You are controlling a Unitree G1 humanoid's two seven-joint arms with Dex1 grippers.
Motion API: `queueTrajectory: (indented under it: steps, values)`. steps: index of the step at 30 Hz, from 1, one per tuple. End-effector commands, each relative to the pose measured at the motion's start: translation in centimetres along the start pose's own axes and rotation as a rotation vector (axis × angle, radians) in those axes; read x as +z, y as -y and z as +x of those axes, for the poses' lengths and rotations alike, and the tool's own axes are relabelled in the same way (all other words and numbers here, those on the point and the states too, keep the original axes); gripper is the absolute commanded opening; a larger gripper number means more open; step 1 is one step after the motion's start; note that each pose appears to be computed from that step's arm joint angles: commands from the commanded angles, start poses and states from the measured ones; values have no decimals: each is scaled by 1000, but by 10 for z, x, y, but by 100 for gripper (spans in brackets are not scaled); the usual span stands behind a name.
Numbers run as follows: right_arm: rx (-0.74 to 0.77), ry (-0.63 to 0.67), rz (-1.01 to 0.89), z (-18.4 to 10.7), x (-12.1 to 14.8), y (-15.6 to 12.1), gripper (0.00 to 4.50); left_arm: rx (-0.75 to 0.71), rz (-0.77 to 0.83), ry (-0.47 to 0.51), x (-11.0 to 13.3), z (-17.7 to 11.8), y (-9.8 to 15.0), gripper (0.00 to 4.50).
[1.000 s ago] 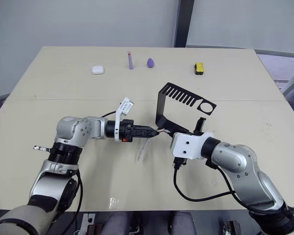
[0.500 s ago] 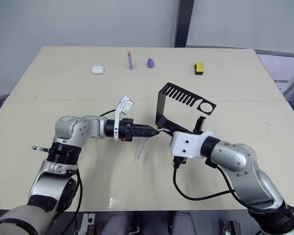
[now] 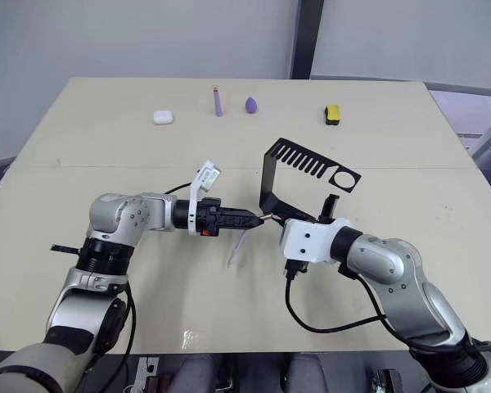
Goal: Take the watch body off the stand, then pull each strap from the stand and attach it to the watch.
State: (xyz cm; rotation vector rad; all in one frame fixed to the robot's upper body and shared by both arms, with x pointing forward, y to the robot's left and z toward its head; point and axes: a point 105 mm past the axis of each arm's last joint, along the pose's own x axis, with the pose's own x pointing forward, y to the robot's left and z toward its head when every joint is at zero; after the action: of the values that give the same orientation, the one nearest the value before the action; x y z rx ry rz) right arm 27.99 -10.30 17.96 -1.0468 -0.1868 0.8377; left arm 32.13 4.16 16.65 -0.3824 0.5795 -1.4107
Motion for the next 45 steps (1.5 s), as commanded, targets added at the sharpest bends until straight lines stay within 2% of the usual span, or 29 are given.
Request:
queueTrajectory:
  steps: [1, 45]
  values:
    - [0, 41, -37, -4, 13, 5, 0, -87, 50, 2, 6, 11, 16, 157]
    - [-4, 32, -47, -1, 11, 10, 0, -112, 65, -3, 9, 17, 25, 157]
